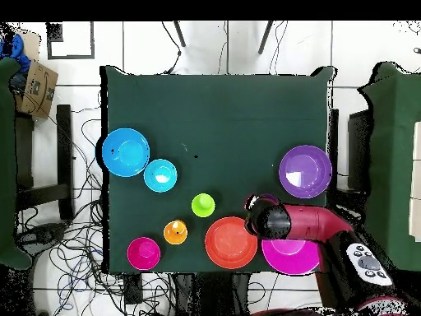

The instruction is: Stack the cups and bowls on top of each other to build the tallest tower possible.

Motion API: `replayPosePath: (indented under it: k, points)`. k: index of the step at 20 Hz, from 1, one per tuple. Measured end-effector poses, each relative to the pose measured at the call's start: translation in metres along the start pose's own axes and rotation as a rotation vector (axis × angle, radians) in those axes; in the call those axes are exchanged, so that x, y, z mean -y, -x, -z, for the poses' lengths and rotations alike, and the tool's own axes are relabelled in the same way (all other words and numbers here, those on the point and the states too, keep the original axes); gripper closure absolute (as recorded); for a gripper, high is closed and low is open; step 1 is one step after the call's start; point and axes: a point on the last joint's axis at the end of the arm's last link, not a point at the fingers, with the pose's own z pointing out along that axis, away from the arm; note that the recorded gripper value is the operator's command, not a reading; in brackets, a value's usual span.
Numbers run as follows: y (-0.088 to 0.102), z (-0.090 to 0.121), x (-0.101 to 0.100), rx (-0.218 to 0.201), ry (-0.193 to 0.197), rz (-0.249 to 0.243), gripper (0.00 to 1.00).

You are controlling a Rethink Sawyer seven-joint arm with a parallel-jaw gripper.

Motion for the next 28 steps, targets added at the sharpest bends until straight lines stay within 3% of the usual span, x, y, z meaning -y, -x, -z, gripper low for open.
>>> replayPosePath:
  k: [11,12,19,28]
  points:
    - [-0.005,-0.013,0.0,0.018,0.02,-0.004,0.0]
    - [-0.004,-0.015,-0.002,0.031,0.028,-0.004,1.0]
    - [0.0,-0.014,-0.001,0.062,0.037,-0.005,1.0]
    - [0.001,-0.013,-0.001,0.068,0.037,-0.006,1.0]
